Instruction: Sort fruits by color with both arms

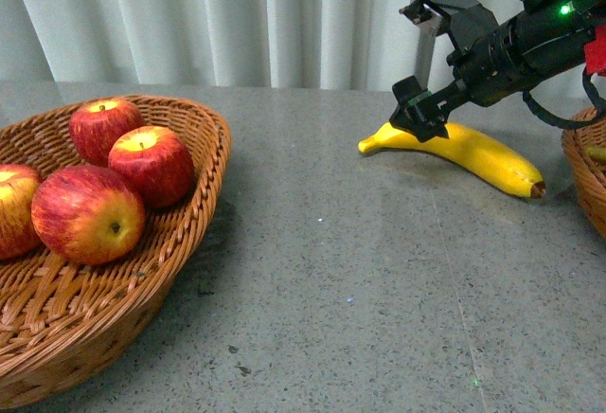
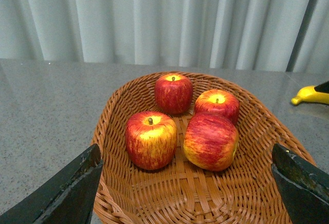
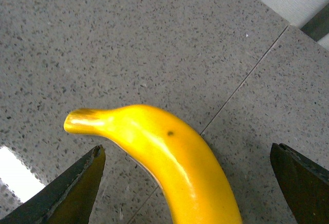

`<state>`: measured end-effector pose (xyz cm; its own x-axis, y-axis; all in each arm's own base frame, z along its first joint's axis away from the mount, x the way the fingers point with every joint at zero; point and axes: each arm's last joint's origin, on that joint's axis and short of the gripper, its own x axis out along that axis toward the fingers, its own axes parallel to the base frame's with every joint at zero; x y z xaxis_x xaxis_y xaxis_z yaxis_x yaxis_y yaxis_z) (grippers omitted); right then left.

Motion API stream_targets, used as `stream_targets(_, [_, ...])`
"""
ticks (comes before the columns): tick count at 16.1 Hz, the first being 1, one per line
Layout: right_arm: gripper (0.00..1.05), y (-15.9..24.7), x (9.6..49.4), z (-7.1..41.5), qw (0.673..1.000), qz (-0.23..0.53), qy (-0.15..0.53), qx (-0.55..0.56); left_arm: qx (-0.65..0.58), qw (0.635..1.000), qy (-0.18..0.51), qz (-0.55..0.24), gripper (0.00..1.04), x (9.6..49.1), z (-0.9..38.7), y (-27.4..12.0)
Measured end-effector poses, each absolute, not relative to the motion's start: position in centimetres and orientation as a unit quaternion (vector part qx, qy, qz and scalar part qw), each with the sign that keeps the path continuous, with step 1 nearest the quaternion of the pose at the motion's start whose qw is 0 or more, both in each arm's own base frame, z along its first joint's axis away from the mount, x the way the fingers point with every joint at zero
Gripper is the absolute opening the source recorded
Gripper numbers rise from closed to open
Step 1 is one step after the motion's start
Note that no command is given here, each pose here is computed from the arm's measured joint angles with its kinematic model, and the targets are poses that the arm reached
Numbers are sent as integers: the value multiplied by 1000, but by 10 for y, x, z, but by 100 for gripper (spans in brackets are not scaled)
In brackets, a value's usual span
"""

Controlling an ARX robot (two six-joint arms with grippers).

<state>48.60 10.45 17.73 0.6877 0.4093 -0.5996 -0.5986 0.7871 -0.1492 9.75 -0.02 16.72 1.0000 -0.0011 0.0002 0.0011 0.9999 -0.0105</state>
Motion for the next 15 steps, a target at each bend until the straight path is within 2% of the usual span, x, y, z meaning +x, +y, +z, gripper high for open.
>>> stream_targets(6, [98,100,486,163,876,277,314,-237,-5,1000,0,-1,98,97,167,0])
stream_targets(8, [98,109,484,153,869,277,315,-263,-5,1000,0,-1,98,97,167,0])
stream_targets(10, [77,114,480,149,867,288,310,-264,-5,1000,0,-1,98,97,167,0])
stream_targets(12, [62,114,477,148,867,291,308,-263,-5,1000,0,-1,98,97,167,0])
stream_targets(15, [55,114,475,147,867,294,306,-262,-5,1000,0,-1,98,97,167,0])
